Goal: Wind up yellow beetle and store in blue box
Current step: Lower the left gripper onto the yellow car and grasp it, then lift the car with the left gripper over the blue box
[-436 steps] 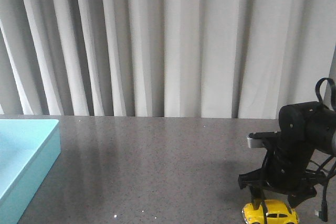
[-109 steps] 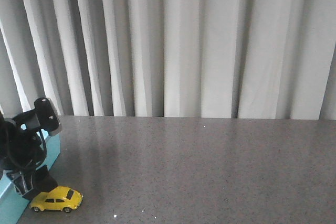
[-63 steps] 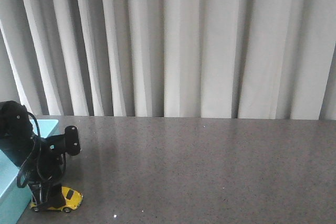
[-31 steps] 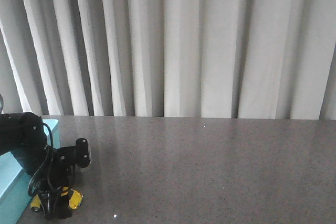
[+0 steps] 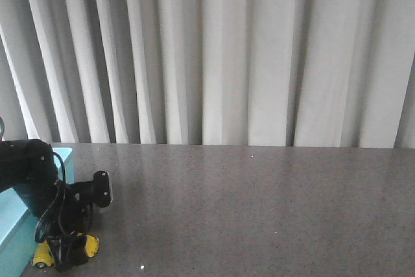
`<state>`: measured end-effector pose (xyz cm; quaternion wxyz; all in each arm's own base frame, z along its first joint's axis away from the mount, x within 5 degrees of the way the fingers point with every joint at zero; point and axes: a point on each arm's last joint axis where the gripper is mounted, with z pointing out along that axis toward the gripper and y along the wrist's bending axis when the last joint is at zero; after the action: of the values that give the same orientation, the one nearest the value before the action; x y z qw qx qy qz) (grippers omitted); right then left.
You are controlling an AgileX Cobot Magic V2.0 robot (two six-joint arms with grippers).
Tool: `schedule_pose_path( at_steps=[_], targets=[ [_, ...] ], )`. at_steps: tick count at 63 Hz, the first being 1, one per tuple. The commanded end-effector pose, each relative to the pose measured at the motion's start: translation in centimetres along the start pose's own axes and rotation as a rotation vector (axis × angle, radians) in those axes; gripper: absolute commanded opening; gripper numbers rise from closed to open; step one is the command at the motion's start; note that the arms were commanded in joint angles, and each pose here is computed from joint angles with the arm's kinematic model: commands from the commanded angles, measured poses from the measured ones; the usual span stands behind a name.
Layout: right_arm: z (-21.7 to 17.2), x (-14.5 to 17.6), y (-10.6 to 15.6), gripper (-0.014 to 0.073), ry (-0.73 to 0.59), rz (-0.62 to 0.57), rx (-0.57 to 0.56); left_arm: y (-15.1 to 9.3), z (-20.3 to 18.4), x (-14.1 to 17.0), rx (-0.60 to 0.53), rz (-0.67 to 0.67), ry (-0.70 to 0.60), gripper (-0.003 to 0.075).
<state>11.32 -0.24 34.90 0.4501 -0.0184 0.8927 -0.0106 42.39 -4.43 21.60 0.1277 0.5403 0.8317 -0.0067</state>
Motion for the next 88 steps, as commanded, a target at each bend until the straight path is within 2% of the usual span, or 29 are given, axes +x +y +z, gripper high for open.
schedule_pose_path(
  at_steps=[1, 18, 32, 41, 55, 67, 80, 88],
  targets=[
    [-0.5, -1.1, 0.0, 0.0558, -0.082, 0.001, 0.004, -0.1, -3.1, -1.2, -0.057, -0.007, -0.086, 0.0262],
    [-0.5, -1.1, 0.0, 0.0558, -0.082, 0.001, 0.004, -1.1, -7.5, -2.2, -0.104, -0.036, -0.221, 0.0262],
    [-0.5, -1.1, 0.0, 0.0558, -0.082, 0.001, 0.004, -2.7, -13.2, -3.3, -0.177, -0.097, -0.425, 0.0262],
    [-0.5, -1.1, 0.0, 0.0558, -0.082, 0.001, 0.004, -3.9, -16.7, -3.0, -0.238, -0.153, -0.476, 0.0262],
    [-0.5, -1.1, 0.0, 0.0558, -0.082, 0.001, 0.004, -4.3, -20.8, -1.3, -0.46, -0.334, -0.451, 0.0262],
    [-0.5, -1.1, 0.0, 0.0558, -0.082, 0.001, 0.004, -3.3, -21.6, 1.0, -0.593, -0.506, -0.354, 0.0262],
    [-0.5, -1.1, 0.0, 0.0558, -0.082, 0.001, 0.004, -1.4, -22.0, 4.8, -0.618, -0.689, -0.353, 0.0262],
    [-0.5, -1.1, 0.0, 0.0558, -0.082, 0.001, 0.004, 0.2, -20.8, 6.9, -0.577, -0.792, -0.349, 0.0262]
  ],
)
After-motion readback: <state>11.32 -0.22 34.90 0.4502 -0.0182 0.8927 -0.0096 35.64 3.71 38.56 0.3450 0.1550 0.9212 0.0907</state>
